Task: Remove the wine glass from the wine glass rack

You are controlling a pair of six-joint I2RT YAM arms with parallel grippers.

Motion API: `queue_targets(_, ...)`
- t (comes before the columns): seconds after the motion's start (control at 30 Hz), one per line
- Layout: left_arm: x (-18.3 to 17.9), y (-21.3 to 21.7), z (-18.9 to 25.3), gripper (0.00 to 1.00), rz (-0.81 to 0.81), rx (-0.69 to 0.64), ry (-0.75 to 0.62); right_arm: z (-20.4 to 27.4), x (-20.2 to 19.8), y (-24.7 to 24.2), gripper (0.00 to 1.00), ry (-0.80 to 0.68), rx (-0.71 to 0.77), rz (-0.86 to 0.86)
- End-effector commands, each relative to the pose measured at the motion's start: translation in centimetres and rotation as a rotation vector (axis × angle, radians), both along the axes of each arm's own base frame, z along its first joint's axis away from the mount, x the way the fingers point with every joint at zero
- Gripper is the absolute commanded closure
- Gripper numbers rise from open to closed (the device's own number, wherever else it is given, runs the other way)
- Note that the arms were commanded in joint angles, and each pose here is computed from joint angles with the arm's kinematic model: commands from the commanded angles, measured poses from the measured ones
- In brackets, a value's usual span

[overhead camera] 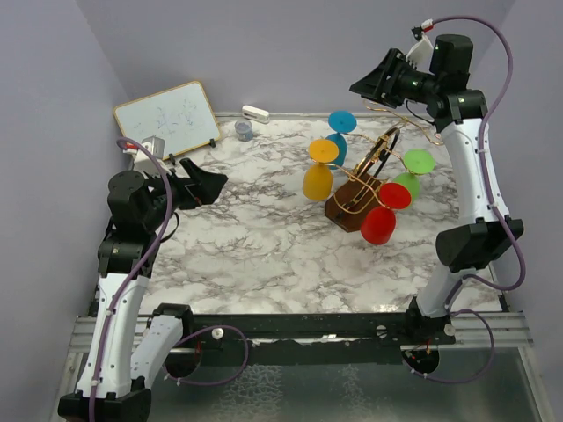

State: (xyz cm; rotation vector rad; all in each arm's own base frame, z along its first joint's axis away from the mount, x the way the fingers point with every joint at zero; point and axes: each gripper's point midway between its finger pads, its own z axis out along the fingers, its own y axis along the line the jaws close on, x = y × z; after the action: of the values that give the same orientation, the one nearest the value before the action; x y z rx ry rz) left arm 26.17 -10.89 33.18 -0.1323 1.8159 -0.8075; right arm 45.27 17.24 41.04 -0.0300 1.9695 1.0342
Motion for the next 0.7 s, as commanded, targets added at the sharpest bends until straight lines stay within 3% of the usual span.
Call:
queue_targets(0.0,0.0,0.2,0.5,0.07,0.016,-0.005,-0.020,0.2,0.1,-0.1,0.50,0.003,-0.018,0.008)
queue_targets(0.13,0.0,0.2,0.3,0.07,0.019,-0.004,-0.013,-1.0,0.4,-0.3,0.45,0.040,-0.037,-0.006)
queue_targets(0.67,0.2,0.1,-1.4,0.07,0.022,-0.022,0.027,-7.6,1.1,-2.1,0.48,0.169,-0.198,-0.046)
